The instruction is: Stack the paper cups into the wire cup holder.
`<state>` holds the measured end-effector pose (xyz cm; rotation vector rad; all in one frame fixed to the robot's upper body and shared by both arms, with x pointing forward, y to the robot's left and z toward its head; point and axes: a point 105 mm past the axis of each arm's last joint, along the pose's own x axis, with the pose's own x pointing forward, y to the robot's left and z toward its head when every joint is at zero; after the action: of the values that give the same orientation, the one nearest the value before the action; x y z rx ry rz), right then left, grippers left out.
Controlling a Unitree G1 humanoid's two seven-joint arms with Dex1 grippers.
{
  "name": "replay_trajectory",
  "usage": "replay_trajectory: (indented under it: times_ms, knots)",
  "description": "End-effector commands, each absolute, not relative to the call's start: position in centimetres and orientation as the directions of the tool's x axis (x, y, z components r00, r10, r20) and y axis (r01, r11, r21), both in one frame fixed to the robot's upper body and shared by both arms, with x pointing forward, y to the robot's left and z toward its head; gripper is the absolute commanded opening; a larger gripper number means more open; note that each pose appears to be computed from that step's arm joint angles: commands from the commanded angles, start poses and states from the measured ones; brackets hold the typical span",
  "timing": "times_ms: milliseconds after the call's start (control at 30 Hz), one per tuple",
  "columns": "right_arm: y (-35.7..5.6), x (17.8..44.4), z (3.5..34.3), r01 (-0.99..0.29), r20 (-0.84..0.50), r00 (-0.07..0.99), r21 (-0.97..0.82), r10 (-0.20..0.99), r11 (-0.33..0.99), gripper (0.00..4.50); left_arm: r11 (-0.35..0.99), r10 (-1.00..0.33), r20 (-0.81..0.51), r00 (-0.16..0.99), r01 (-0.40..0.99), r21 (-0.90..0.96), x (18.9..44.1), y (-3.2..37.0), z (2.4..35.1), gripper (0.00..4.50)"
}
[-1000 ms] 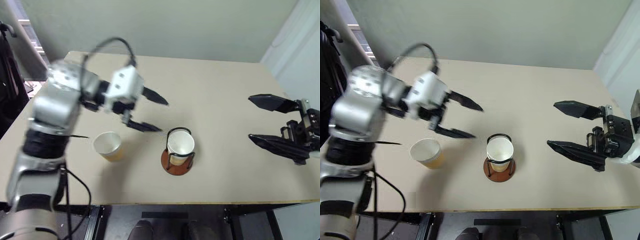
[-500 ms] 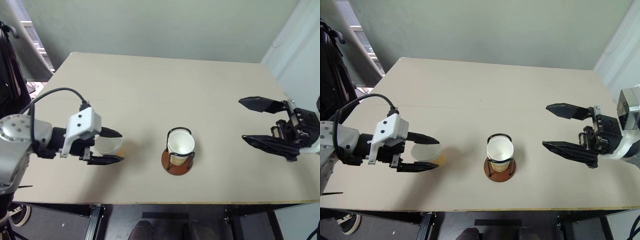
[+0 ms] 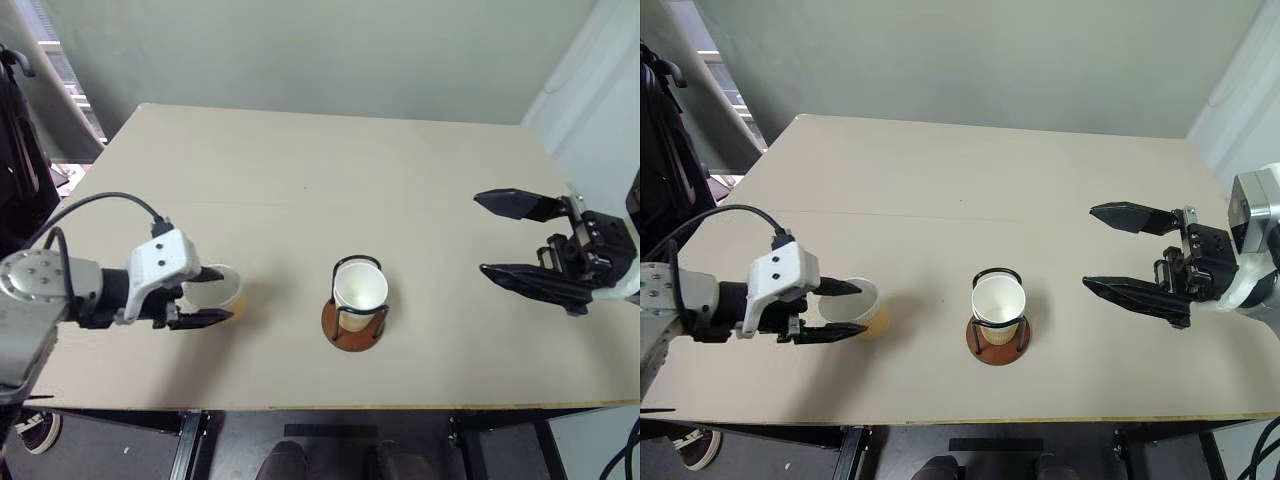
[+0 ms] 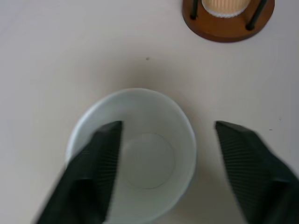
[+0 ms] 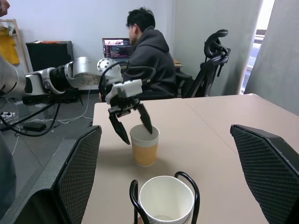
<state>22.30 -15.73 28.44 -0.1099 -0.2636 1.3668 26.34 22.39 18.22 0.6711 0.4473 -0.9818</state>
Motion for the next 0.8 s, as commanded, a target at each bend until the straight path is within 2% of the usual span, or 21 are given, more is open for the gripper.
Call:
replay_trajectory:
  times_ms: [33,167,200,333,433,633,800]
  knots:
    - [-15.7,22.1,29.1,-0.942,0.130,0.171,-0.269,0.977,0.201,4.50,0.360,-0.610,-0.613,0.502,0.865,0.350,26.6,21.9,18.6,1.80]
    - [-15.7,22.0,29.2,-0.940,0.130,0.177,-0.272,0.976,0.207,4.50,0.351,-0.614,-0.616,0.493,0.870,0.347,26.7,21.7,18.5,0.28]
    - [-15.7,22.0,29.1,-0.939,0.129,0.179,-0.272,0.975,0.208,4.50,0.350,-0.613,-0.617,0.493,0.870,0.347,26.8,21.7,18.5,0.03]
    - [-15.7,22.0,29.2,-0.938,0.129,0.182,-0.274,0.975,0.211,4.50,0.338,-0.629,-0.591,0.505,0.862,0.377,27.0,21.7,19.7,0.03]
    - [-15.5,21.7,29.4,-0.940,0.134,0.165,-0.277,0.977,0.197,4.50,0.291,-0.737,-0.489,0.467,0.872,0.394,27.1,19.6,22.5,0.03]
    - [-14.9,21.3,29.3,-0.939,0.156,0.160,-0.279,0.975,0.199,4.50,0.107,-0.876,-0.383,0.294,0.892,0.439,26.6,14.5,25.9,0.03]
    - [-14.8,21.4,29.4,-0.931,0.174,0.182,-0.285,0.968,0.227,4.50,-0.053,-0.915,-0.376,0.147,0.880,0.472,26.2,11.4,27.4,0.03]
